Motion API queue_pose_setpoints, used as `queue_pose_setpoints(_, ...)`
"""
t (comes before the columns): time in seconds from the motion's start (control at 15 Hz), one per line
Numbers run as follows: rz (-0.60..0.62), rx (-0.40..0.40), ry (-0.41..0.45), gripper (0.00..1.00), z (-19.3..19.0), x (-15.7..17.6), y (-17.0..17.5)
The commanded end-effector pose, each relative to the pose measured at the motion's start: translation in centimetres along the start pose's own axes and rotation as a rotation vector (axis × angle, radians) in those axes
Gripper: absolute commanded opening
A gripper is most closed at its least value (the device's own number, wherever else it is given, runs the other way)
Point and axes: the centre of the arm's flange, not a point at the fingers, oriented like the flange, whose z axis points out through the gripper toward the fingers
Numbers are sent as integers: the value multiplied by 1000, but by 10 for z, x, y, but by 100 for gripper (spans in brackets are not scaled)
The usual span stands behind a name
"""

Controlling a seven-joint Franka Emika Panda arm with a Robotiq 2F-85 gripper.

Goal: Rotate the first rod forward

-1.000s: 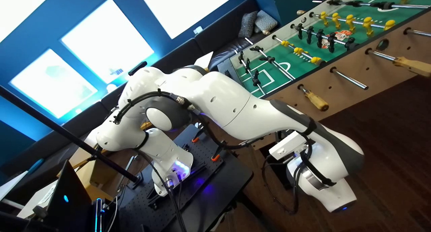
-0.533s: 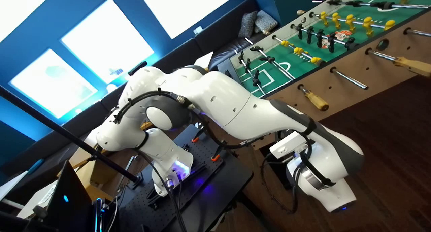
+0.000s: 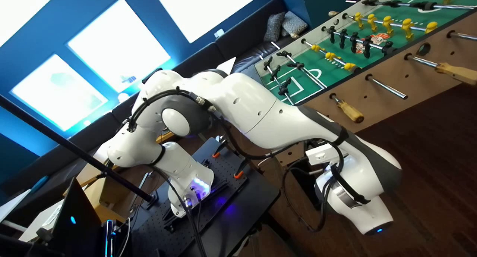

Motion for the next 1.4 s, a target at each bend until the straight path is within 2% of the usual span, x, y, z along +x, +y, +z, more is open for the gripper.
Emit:
queue_pose_setpoints(0.0, 194, -32, 30, 15, 0, -20, -16)
queue_pose_setpoints(0.27, 397, -74, 19, 15, -3, -20, -17)
queue_pose_setpoints(0.33, 316, -6, 26, 15, -2, -4, -2)
queue_pose_setpoints(0.4, 327, -3, 25, 40, -3, -3, -2)
queue_pose_setpoints(0.67, 326, 1, 19, 40, -3, -2, -1)
queue_pose_setpoints(0.73, 326, 1, 19, 15, -3, -2, -1)
queue_pose_setpoints(0.93, 498, -36, -22, 15, 2, -10, -2)
queue_pose_setpoints(1.33, 804, -31, 0, 15, 1, -19, -7)
